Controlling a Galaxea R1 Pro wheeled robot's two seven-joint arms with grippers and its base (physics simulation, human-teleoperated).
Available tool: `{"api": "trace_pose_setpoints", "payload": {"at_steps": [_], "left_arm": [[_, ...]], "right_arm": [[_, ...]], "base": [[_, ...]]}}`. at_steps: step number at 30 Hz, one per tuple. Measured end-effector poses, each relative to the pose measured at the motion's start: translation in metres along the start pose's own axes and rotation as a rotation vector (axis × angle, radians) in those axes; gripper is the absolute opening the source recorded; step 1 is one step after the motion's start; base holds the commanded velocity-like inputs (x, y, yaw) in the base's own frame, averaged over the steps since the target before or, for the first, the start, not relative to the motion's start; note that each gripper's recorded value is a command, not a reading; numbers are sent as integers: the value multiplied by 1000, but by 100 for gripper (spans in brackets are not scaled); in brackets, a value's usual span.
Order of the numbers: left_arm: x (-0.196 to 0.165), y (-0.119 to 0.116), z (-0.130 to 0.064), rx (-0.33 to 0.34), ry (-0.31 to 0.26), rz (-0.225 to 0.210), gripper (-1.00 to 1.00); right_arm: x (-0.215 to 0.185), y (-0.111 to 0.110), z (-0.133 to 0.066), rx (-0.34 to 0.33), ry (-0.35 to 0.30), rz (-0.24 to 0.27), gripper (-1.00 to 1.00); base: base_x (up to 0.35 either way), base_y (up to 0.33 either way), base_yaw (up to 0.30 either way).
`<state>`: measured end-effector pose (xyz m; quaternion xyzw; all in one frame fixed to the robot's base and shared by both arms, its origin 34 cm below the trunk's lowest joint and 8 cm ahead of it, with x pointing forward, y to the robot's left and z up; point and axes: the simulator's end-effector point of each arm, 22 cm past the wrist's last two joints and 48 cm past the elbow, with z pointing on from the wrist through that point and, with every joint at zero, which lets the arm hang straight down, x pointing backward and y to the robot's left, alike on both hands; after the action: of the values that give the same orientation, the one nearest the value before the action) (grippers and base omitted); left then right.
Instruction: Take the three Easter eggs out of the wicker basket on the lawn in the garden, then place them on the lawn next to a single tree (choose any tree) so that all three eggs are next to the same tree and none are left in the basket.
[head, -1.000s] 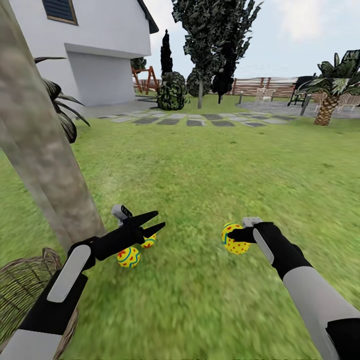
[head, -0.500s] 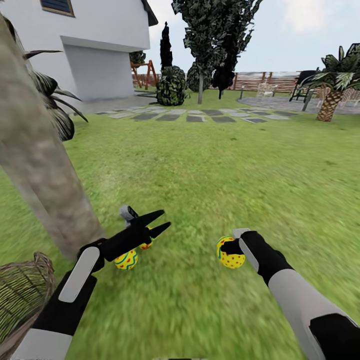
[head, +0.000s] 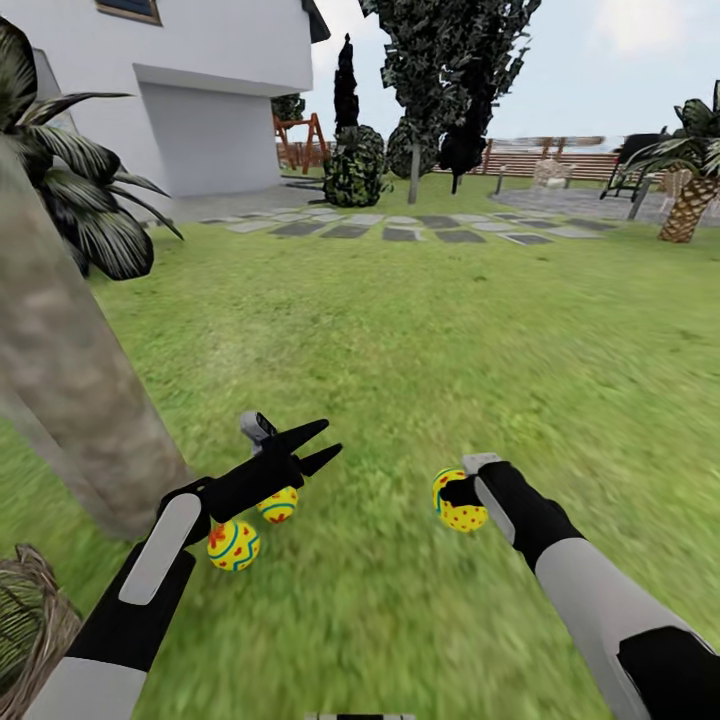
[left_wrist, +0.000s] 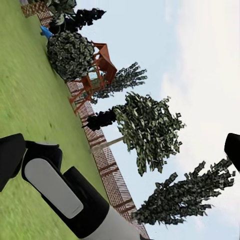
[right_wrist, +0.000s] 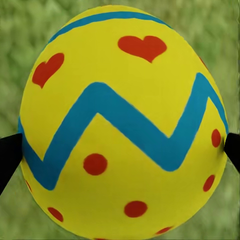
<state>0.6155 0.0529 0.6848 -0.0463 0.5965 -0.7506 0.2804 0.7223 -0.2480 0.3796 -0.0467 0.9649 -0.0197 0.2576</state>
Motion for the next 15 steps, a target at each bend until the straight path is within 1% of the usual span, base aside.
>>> {"api": "trace_pose_setpoints", "payload": {"at_steps": [3, 5, 10, 12, 15], "left_arm": [[0, 0, 0, 0, 0, 0, 100], [0, 0, 0, 0, 0, 0, 100], [0, 0, 0, 0, 0, 0, 100], [0, 0, 0, 0, 0, -1, 100], [0, 1, 0, -1, 0, -1, 100]], "right_arm": [[0, -5, 0, 38, 1, 1, -100], [0, 0, 0, 39, 2, -1, -100], [0, 2, 0, 38, 3, -1, -100], [1, 2, 1, 38, 3, -1, -100], [1, 2, 1, 38, 4, -1, -100]], "base": [[306, -200, 285], [306, -203, 286], [288, -225, 286], [120, -110, 286], [20, -18, 286]]}}
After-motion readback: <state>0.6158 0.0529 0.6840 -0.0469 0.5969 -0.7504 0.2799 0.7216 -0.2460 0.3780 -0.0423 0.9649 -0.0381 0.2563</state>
